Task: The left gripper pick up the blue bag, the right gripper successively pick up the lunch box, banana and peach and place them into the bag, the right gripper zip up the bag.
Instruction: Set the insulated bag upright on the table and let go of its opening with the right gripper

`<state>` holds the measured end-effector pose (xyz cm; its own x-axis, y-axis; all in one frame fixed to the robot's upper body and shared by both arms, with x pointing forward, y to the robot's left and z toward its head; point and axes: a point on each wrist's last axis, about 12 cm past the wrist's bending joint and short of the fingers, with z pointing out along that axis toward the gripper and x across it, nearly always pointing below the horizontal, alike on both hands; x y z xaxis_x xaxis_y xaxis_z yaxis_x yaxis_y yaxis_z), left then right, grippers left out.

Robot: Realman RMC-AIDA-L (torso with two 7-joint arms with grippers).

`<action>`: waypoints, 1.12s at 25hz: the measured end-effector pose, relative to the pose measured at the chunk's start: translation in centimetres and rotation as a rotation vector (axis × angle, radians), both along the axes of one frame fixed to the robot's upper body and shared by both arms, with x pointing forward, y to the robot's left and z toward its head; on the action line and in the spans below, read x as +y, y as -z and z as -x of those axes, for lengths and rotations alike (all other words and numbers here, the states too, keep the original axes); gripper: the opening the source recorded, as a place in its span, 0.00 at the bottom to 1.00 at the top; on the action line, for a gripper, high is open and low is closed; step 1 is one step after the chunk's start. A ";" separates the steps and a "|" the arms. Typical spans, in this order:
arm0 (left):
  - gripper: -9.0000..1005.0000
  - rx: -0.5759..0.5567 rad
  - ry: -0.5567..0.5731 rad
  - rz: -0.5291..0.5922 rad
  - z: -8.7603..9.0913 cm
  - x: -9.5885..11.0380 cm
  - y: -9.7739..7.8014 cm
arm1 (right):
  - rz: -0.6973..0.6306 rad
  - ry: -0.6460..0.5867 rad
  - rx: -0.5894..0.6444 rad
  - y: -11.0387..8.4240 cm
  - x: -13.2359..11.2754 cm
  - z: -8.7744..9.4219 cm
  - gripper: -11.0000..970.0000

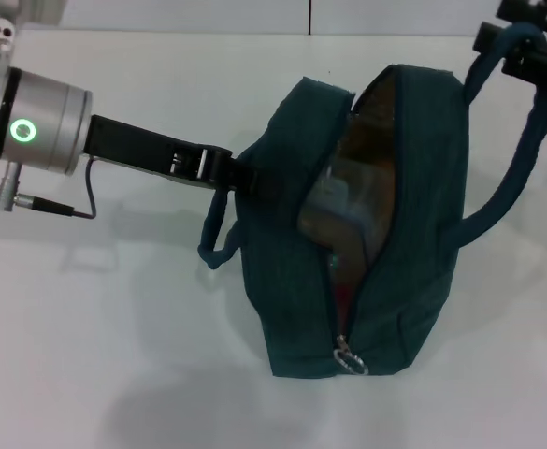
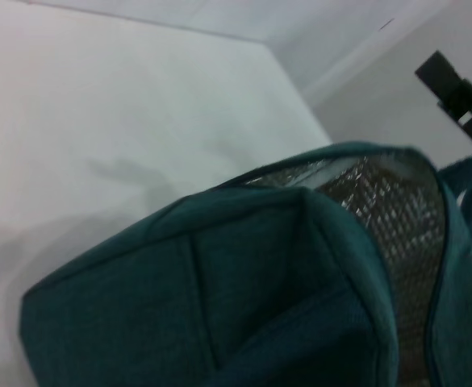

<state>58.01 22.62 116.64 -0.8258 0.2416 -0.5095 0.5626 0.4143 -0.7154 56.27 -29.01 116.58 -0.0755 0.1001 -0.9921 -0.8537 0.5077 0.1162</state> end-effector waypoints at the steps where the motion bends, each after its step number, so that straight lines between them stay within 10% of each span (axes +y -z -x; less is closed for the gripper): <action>1: 0.05 0.003 -0.002 0.012 0.0 0.1 0.2 | -0.004 -0.013 -0.011 -0.3 0.1 0.1 0.65; 20: 0.05 0.031 0.004 0.057 0.6 0.1 2.0 | 0.217 -0.074 0.426 3.4 -0.6 1.4 0.63; 28: 0.05 0.033 0.004 0.056 0.7 0.1 2.0 | 0.140 -0.030 0.326 2.1 -3.8 4.5 0.62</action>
